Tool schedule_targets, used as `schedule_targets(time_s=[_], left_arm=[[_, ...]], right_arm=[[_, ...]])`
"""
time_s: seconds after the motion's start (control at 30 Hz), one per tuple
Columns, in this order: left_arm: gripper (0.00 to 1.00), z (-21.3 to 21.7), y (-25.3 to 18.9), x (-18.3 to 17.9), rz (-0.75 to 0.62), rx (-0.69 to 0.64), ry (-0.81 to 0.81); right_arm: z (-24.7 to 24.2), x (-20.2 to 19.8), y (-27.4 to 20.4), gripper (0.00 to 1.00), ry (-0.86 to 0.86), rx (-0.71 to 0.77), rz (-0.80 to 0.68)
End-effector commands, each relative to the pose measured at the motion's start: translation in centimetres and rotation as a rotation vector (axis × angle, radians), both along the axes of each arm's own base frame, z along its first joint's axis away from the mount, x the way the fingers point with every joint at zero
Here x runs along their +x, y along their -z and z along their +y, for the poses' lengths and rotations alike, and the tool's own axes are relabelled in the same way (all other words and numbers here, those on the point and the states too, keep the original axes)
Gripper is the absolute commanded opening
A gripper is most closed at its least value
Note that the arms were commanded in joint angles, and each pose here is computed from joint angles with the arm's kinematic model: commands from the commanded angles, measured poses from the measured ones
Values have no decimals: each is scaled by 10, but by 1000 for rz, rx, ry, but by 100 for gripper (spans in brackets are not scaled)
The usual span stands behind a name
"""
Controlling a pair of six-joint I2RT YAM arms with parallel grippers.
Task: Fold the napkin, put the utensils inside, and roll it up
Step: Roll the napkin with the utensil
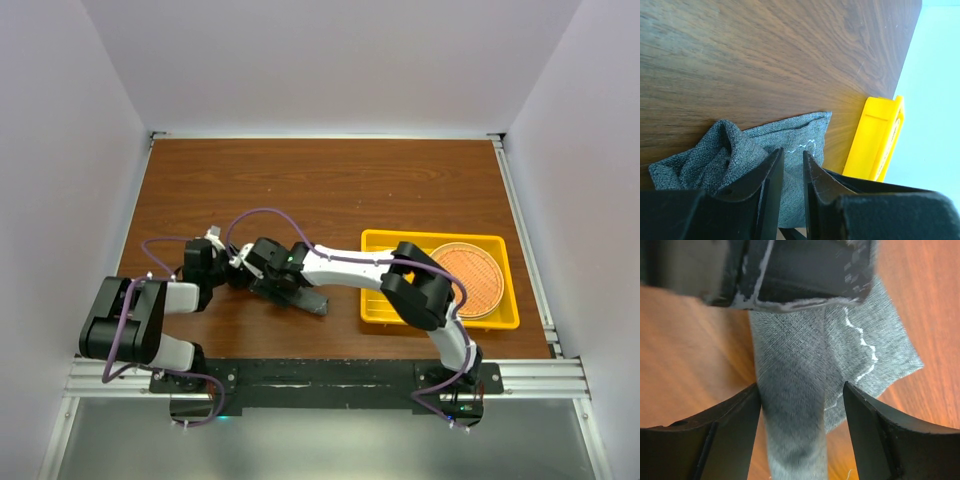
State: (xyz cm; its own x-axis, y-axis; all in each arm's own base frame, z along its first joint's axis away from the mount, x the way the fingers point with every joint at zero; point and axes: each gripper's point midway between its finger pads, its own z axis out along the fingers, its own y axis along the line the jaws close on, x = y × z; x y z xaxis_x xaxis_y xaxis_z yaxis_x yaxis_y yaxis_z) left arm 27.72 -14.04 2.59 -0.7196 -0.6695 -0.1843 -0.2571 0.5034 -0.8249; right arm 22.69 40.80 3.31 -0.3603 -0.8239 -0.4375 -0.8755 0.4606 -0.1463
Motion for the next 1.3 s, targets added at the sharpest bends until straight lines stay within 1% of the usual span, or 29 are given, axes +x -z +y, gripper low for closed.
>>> schedule_targets(time_s=[0.0, 0.13, 0.17, 0.2, 0.23, 0.27, 0.3, 0.33, 0.37, 0.4, 0.43, 0.47, 0.5, 0.57, 0.6, 0.67, 0.7, 0.77, 0.8, 0.83, 0.87, 0.9, 0.93, 1.0, 1.03, 1.07, 1.13, 1.2, 1.27], left_arm=[[28, 17, 47, -40, 254, 94, -51], [28, 17, 44, -39, 264, 85, -54], [28, 18, 43, -38, 269, 87, -58], [29, 19, 33, -28, 224, 98, -47], [34, 19, 27, -23, 202, 109, -41], [35, 21, 11, -10, 142, 133, -22], [37, 22, 3, -3, 117, 152, -14], [39, 25, -1, -3, 129, 174, -14], [41, 29, -21, 12, 62, 202, -17], [41, 31, -29, 18, 36, 209, -22], [42, 34, -31, 16, 57, 222, -30], [43, 35, -45, 23, 20, 225, -37], [43, 36, -51, 26, 10, 230, -43], [43, 37, -59, 29, -3, 229, -51], [43, 36, -61, 30, -8, 219, -50], [43, 32, -65, 31, -16, 192, -52], [43, 31, -67, 32, -23, 182, -50], [43, 24, -71, 34, -64, 132, -40], [43, 20, -72, 33, -76, 106, -28], [43, 14, -81, 40, -140, 74, -17], [42, 5, -74, 31, -116, 15, 1], [41, 0, -76, 31, -138, -13, 13], [41, -10, -85, 34, -197, -37, 35], [41, -17, -76, 30, -185, -66, 41], [40, -23, -82, 32, -222, -85, 55], [40, -26, -73, 29, -190, -111, 49], [39, -29, -67, 29, -201, -126, 40], [37, -27, -54, 27, -174, -114, 25], [35, -23, -37, 23, -157, -96, 7]], right_arm=[[0, 17, -3, 65, 4, -46, -126], [0, 15, -1, 49, 15, -31, -130], [2, 12, -2, 38, 9, -15, -115], [1, 11, -7, 31, 6, 6, -110], [2, 13, -9, 26, 11, 30, -93], [7, 3, -8, 21, -24, 72, -8], [5, 9, -9, 19, -15, 95, 35], [5, 8, -8, 18, -21, 114, 80], [10, -5, -4, 10, -54, 154, 198], [5, 0, 1, 7, -40, 166, 287], [4, -3, 4, 6, -46, 185, 367], [10, -14, 0, 5, -85, 247, 487], [1, -8, 10, 4, -52, 253, 552], [-4, -10, 13, 3, -26, 304, 669], [-6, -7, 8, 4, -27, 376, 756], [-12, -10, 16, 6, 39, 413, 898], [-15, -6, 12, 9, 50, 461, 965], [-20, -6, 23, 11, 93, 463, 1034], [-23, -4, 25, 13, 108, 470, 1056], [-24, -5, 26, 15, 113, 472, 1077], [-26, -6, 32, 15, 126, 463, 1088], [-29, -5, 36, 15, 144, 454, 1094], [-31, -4, 39, 16, 154, 442, 1087], [-34, -3, 46, 16, 175, 433, 1083], [-35, -3, 48, 16, 186, 429, 1083], [-35, -5, 49, 16, 193, 426, 1088], [-36, -5, 49, 16, 198, 422, 1088], [-38, -3, 50, 20, 211, 400, 1066], [-40, 0, 49, 26, 222, 390, 1044]])
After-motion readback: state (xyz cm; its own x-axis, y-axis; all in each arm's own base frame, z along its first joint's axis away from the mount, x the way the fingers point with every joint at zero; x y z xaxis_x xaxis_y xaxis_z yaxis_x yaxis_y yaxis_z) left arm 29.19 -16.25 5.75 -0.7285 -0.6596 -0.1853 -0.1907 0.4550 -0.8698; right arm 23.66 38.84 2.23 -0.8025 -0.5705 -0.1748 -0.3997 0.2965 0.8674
